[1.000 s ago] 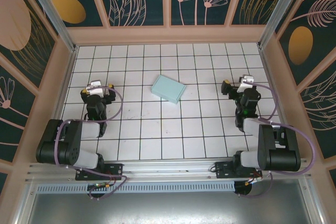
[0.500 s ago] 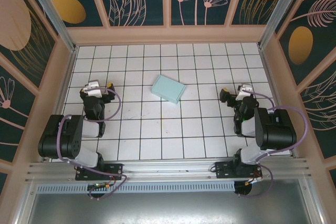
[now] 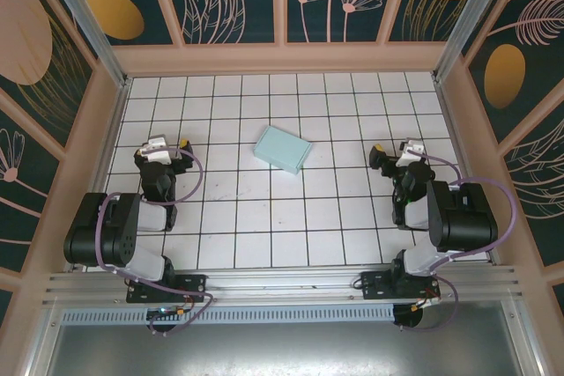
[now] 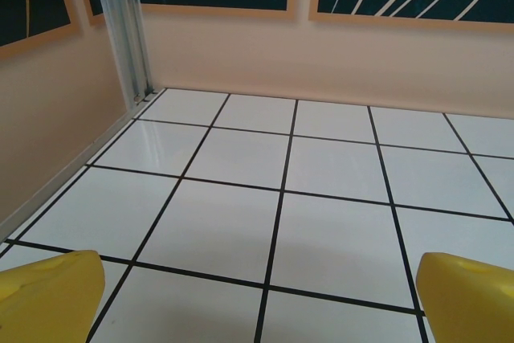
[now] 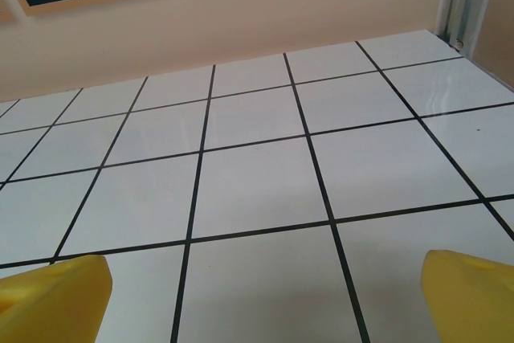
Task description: Fold the paper box
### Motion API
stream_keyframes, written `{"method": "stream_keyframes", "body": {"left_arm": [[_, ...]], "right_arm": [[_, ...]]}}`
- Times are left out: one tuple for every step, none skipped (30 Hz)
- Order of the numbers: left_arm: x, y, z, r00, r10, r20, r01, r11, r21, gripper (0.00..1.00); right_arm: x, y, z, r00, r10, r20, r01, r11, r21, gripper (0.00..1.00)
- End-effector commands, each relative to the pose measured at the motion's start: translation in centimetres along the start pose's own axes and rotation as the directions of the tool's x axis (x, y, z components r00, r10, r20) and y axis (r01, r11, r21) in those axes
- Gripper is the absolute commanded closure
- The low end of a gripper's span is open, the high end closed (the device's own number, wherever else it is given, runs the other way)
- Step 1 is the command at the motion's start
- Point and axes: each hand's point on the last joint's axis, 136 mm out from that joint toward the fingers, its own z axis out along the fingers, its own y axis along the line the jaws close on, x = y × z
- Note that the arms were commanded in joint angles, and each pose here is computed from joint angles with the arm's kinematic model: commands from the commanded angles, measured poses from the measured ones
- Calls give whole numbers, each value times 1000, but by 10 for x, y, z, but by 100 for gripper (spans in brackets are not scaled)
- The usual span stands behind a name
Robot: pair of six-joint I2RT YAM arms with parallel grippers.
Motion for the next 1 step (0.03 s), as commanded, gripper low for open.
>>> {"method": "stream_keyframes", "body": {"left_arm": [[-8,1,-1,999,-19,37,19,1000,4,1]], "right_arm": [[-19,0,2,998,-7,70,6,1000,19,1]]}}
